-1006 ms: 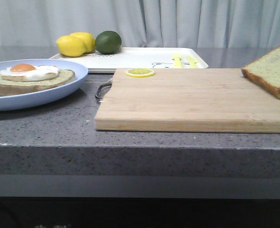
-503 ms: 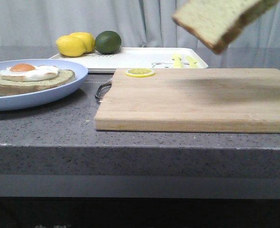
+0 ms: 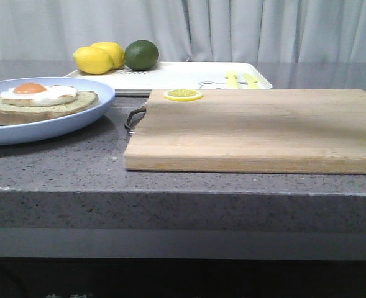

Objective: Place bread and move sandwich to tray
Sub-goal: 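Lift the bread slice and carry it toward the blue plate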

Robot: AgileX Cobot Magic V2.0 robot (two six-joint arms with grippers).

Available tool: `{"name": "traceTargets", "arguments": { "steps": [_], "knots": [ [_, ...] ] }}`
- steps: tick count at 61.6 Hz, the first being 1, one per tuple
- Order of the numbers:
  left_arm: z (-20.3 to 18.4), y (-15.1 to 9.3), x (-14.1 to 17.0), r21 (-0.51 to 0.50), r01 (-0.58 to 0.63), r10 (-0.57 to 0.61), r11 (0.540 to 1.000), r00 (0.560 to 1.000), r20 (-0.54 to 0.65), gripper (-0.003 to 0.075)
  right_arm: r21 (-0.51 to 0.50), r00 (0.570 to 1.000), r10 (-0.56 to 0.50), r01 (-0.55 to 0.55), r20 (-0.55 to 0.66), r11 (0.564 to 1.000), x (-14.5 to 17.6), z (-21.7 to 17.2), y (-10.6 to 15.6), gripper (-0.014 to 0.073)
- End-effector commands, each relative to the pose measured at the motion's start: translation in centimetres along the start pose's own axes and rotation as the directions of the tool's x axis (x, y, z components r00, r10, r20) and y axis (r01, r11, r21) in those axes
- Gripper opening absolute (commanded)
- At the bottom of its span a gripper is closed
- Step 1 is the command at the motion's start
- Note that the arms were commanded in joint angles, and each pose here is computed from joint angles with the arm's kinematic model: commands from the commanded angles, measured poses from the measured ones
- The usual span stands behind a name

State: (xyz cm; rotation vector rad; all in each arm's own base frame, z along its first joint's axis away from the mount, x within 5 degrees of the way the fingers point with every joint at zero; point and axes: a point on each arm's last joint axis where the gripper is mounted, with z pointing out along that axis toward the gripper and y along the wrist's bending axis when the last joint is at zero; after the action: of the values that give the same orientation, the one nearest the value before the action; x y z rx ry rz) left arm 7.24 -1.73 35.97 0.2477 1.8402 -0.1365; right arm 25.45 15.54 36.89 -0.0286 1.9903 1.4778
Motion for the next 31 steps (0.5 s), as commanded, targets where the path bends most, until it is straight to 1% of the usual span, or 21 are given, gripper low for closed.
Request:
{"name": "traceTargets", "arguments": {
  "steps": [1,6,10,11,18,24,31],
  "knots": [
    [-0.1,0.0,-1.5,0.000,0.000,0.000,1.000,0.996,0.093,0.0544,-0.057,0.995,0.039,-0.034,0.091,0.998,-0.3,0.7,1.7,-0.0053],
    [-0.1,0.0,-1.5,0.000,0.000,0.000,1.000,0.996,0.093,0.0544,-0.079,0.993,0.077,-0.070,0.087,0.994,0.2,2.2,1.4,-0.0053],
    [-0.1,0.0,-1.5,0.000,0.000,0.000,1.000,0.996,0.093,0.0544,-0.116,0.987,0.123,-0.112,0.098,0.987,0.3,3.2,1.3,-0.0053],
    [-0.1,0.0,-1.5,0.000,0.000,0.000,1.000,0.996,0.093,0.0544,-0.118,0.988,0.120,-0.109,0.097,0.987,0.4,3.5,1.2,-0.0053],
    [-0.1,0.0,-1.5,0.000,0.000,0.000,1.000,0.996,0.093,0.0544,-0.097,0.992,0.119,-0.114,0.051,0.989,1.1,6.0,0.5,-0.0053],
    [-0.1,0.0,-1.5,0.000,0.000,0.000,1.000,0.996,0.094,0.0544,-0.078,0.991,0.130,-0.127,0.036,0.989,1.5,7.6,0.3,-0.0053],
    [-0.1,0.0,-1.5,0.000,0.000,0.000,1.000,0.996,0.094,0.0544,-0.048,0.983,0.181,-0.178,0.044,0.983,1.5,9.8,0.2,-0.0053]
  ]
}}
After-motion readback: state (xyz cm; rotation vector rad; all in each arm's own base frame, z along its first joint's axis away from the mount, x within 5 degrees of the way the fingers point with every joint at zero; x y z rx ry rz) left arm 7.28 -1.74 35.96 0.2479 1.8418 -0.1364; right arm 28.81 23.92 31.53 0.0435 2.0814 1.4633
